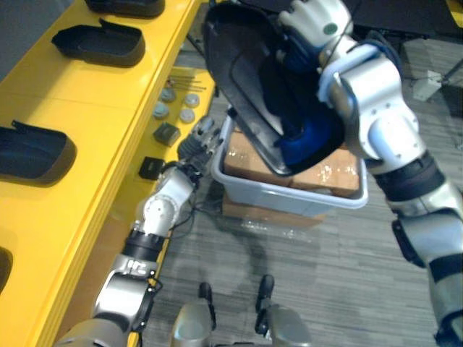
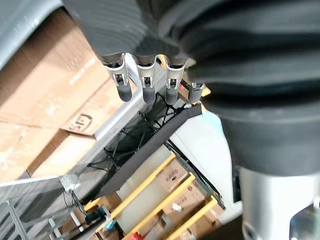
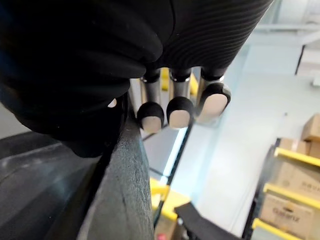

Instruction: Walk over and take plastic housings, then place them on the shelf

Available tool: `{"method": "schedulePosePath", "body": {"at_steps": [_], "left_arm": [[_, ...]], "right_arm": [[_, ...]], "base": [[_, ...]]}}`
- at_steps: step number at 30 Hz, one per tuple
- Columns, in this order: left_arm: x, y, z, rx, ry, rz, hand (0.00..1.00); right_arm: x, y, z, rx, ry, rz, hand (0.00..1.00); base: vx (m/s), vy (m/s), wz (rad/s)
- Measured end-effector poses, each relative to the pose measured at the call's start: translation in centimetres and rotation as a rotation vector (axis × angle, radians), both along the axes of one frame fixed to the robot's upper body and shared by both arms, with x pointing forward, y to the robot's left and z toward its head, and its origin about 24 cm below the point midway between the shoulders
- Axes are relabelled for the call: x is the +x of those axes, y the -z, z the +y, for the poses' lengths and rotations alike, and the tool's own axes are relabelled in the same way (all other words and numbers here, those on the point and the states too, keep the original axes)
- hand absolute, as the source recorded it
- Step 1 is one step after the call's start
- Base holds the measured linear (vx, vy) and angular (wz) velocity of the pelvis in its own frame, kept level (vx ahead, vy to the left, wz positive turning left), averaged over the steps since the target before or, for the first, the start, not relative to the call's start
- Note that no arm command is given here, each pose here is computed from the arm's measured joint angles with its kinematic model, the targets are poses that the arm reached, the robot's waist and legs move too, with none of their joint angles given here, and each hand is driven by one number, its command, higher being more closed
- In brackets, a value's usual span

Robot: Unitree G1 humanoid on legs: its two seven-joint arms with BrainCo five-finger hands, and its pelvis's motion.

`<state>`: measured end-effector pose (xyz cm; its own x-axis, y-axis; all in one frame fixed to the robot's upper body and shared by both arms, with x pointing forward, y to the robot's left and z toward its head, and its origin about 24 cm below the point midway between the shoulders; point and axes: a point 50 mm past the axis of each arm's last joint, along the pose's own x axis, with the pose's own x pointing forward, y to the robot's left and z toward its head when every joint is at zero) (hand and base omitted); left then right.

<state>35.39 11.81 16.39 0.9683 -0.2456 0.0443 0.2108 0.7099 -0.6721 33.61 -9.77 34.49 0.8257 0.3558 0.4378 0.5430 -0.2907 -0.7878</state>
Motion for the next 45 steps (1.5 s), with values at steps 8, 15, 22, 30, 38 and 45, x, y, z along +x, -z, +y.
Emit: {"method": "schedulePosePath", "body": {"at_steps": [8,15,22,30,38,45], "left_arm": [[-0.9,-2.4,-0.6,-0.068,0.039,-0.139,0.00],[-2.7,-0.6,-2.2,-0.036,0.163,-0.156,0.00],[-4.0,0.8,-3.8,0.077,0.275,-0.134,0.00],[-4.8,4.0,-4.3,0.209,0.336,-0.007,0.00],[-4.9,4.4,-4.4,0.212,0.369,-0.003,0.00],[-4.6,5.3,-4.1,0.233,0.348,0.035,0.00]], "right_arm": [[0.1,0.3,-1.1,0.005,0.024,-0.007,1.00],[0.0,1.1,-2.4,0.002,0.053,0.003,1.00],[-0.6,1.3,-2.2,-0.014,0.024,-0.024,1.00],[-1.3,1.5,-2.3,-0.057,0.007,-0.034,1.00],[-1.2,2.2,-1.8,-0.082,-0.006,0.007,1.00],[-1.0,3.9,0.1,-0.124,-0.054,0.085,1.00]], "base": [[0.00,0.004,0.00],[0.00,0.000,0.00],[0.00,0.008,-0.03],[-0.01,0.027,-0.04],[-0.03,0.012,0.01],[-0.03,0.013,0.00]]}}
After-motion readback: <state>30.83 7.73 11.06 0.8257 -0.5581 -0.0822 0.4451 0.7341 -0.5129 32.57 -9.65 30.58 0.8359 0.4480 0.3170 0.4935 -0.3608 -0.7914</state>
